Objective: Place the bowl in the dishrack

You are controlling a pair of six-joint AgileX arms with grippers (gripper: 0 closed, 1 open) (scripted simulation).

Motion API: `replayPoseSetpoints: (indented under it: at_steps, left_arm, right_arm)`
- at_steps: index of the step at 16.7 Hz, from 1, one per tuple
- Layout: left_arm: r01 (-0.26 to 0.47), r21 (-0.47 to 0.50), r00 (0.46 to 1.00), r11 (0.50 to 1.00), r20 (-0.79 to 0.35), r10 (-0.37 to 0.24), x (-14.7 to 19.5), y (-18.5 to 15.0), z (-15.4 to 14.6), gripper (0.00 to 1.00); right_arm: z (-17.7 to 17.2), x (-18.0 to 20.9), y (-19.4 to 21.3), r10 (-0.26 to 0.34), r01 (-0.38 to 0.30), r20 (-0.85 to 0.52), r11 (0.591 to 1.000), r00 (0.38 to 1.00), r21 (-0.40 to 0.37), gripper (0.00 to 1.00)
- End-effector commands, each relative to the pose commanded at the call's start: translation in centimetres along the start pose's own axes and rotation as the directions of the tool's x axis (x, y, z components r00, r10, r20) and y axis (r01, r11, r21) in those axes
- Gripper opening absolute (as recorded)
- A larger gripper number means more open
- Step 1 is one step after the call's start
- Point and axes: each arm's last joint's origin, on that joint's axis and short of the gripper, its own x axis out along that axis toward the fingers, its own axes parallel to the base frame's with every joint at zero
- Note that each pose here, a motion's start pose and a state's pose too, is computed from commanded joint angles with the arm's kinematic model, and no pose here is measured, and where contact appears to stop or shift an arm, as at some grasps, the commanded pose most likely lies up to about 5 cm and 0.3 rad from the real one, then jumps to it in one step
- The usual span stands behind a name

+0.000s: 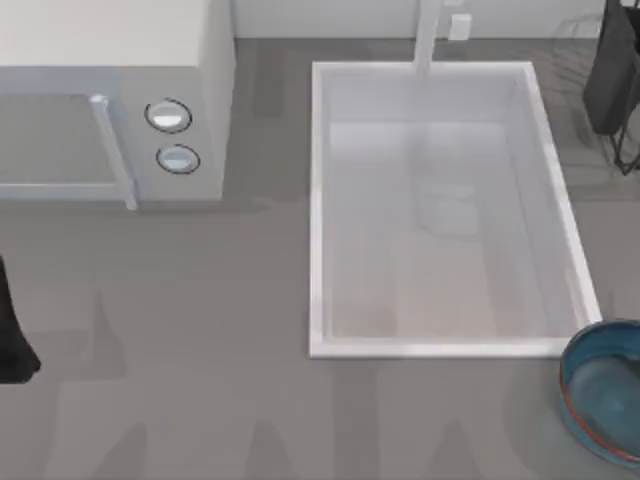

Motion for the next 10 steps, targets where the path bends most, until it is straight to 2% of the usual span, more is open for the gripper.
replayPoseSetpoints:
  at_steps: [3, 5, 8, 10]
  left_arm:
    - [0.000, 0.000, 1.000, 1.000, 0.000, 0.000, 0.0, 0.0, 0.0, 1.00]
    - [0.000, 0.000, 1.000, 1.000, 0.000, 0.000, 0.0, 0.0, 0.0, 1.00]
    - [0.000, 0.000, 1.000, 1.000, 0.000, 0.000, 0.0, 0.0, 0.0, 1.00]
    - [0.000, 0.000, 1.000, 1.000, 0.000, 0.000, 0.0, 0.0, 0.0, 1.00]
  right_arm:
    - [0.2, 0.0, 0.0, 0.001, -0.001, -0.013, 1.000, 1.000, 0.000, 1.00]
    - [1.0, 0.0, 0.0, 0.001, -0.001, -0.067, 1.000, 0.998, 0.001, 1.00]
    - [3.0, 0.5, 0.0, -0.002, 0.003, -0.241, 1.000, 0.971, 0.002, 1.00]
    - [4.2, 1.4, 0.0, -0.005, 0.006, -0.410, 1.000, 0.912, 0.001, 1.00]
